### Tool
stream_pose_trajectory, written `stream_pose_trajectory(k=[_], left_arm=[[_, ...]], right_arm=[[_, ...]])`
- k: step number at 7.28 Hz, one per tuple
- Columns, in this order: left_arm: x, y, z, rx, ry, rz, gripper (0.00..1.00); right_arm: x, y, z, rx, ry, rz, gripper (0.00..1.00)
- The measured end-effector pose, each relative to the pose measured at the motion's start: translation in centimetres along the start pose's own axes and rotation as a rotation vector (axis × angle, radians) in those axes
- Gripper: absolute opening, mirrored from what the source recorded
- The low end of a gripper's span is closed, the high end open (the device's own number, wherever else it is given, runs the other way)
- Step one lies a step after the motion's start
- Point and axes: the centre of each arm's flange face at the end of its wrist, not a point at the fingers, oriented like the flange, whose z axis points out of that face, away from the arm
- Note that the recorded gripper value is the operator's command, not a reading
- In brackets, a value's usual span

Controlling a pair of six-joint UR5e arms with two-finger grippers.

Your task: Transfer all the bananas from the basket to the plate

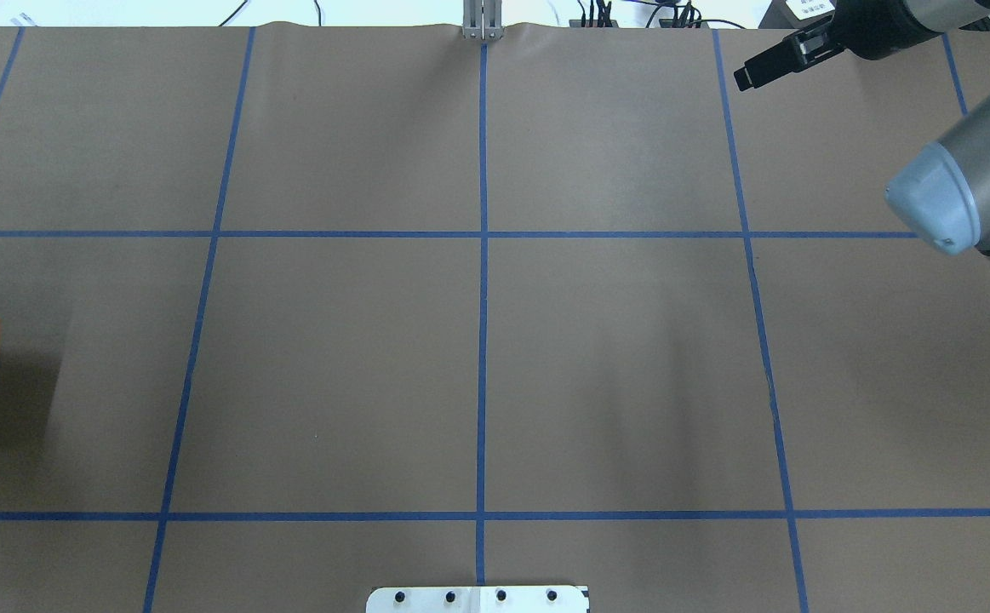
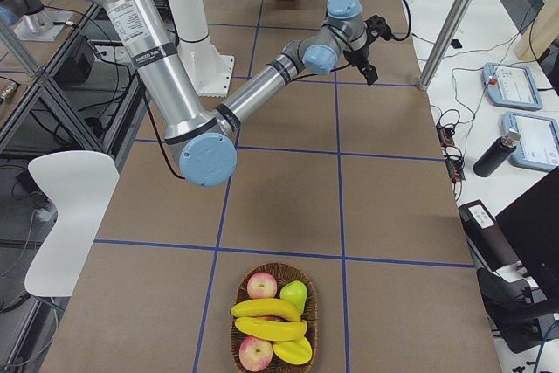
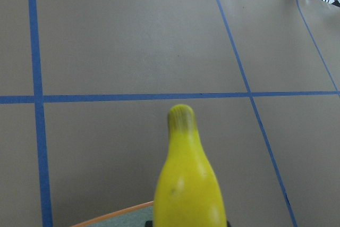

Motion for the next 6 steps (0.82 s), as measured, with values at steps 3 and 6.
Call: stream_pose_trajectory(k=[3, 6], left_arm=[[0.2, -1.2, 0.2, 0.034, -0.019, -0.006, 0.29], [1.9, -3.4, 0.5, 0.053, -0.001, -0.033, 0.40]], right_arm=[[0.0, 0.0, 0.0, -0.001, -0.001, 0.000, 0.99], [-0.1, 0.0, 0.1, -0.002, -0.001, 0.000, 0.99]])
